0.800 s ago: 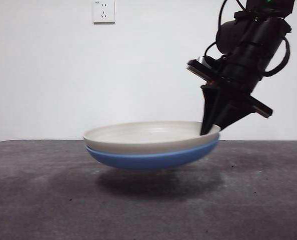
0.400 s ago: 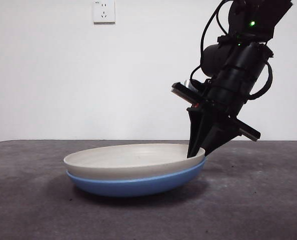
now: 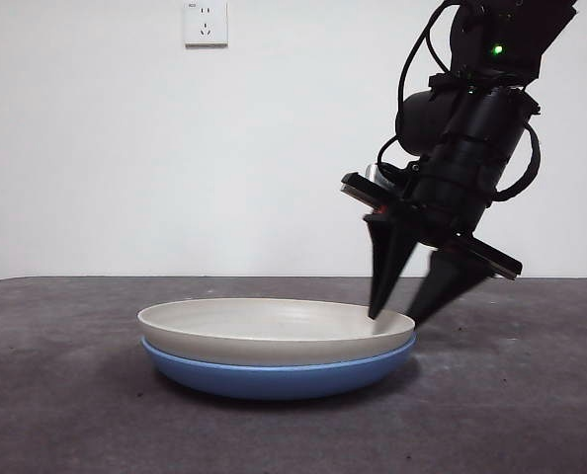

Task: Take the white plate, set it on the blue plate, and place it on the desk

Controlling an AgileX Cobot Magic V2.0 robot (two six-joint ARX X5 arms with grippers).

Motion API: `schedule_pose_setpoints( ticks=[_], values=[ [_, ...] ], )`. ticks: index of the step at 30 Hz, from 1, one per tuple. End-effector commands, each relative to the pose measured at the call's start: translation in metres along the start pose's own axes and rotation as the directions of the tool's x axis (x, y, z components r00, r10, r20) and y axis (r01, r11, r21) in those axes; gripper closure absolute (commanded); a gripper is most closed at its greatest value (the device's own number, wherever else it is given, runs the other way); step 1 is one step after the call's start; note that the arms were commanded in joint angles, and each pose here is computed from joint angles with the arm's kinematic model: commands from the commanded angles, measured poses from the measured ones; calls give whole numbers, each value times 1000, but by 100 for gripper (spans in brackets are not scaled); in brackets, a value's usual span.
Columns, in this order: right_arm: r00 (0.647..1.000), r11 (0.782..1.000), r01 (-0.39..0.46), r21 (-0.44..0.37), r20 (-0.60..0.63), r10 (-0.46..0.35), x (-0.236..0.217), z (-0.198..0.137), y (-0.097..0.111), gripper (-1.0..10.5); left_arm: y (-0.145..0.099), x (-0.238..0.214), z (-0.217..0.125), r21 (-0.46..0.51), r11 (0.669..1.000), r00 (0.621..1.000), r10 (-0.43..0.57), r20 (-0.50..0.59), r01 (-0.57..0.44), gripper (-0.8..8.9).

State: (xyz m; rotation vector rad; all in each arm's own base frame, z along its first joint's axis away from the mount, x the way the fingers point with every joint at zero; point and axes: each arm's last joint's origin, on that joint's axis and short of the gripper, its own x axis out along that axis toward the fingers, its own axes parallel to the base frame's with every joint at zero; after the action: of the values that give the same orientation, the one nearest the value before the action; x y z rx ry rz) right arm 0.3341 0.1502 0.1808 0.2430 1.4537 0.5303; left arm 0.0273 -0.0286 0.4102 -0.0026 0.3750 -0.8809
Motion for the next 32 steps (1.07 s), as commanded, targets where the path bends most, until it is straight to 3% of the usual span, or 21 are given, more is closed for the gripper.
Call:
schedule_pose_setpoints(
  ticks=[1,6,12,18,23,32],
  values=[
    [1000,1000,2,-1,14,-2,-1,5,3,594,-1,-2,3,18,1000,1000,-3,16,3,128],
    [996,999,36,-15,82,-35,-33,0,12,563,-1,-2,0,9,1000,1000,-2,-11,2,128],
    [977,991,126,-45,180,-116,-99,-29,35,359,-1,-2,-4,-7,1000,999,-2,-50,1,128],
    [953,985,139,-105,285,-104,-163,-85,62,346,-1,-2,-4,-13,1000,998,-2,-55,1,128],
    [919,967,192,-169,376,-117,-204,-144,79,346,-1,-2,-5,-15,1000,998,-2,-62,1,128],
    [901,948,167,-272,432,-35,-245,-230,79,346,-1,-2,-4,-12,1000,999,-2,-51,1,128]
  ],
)
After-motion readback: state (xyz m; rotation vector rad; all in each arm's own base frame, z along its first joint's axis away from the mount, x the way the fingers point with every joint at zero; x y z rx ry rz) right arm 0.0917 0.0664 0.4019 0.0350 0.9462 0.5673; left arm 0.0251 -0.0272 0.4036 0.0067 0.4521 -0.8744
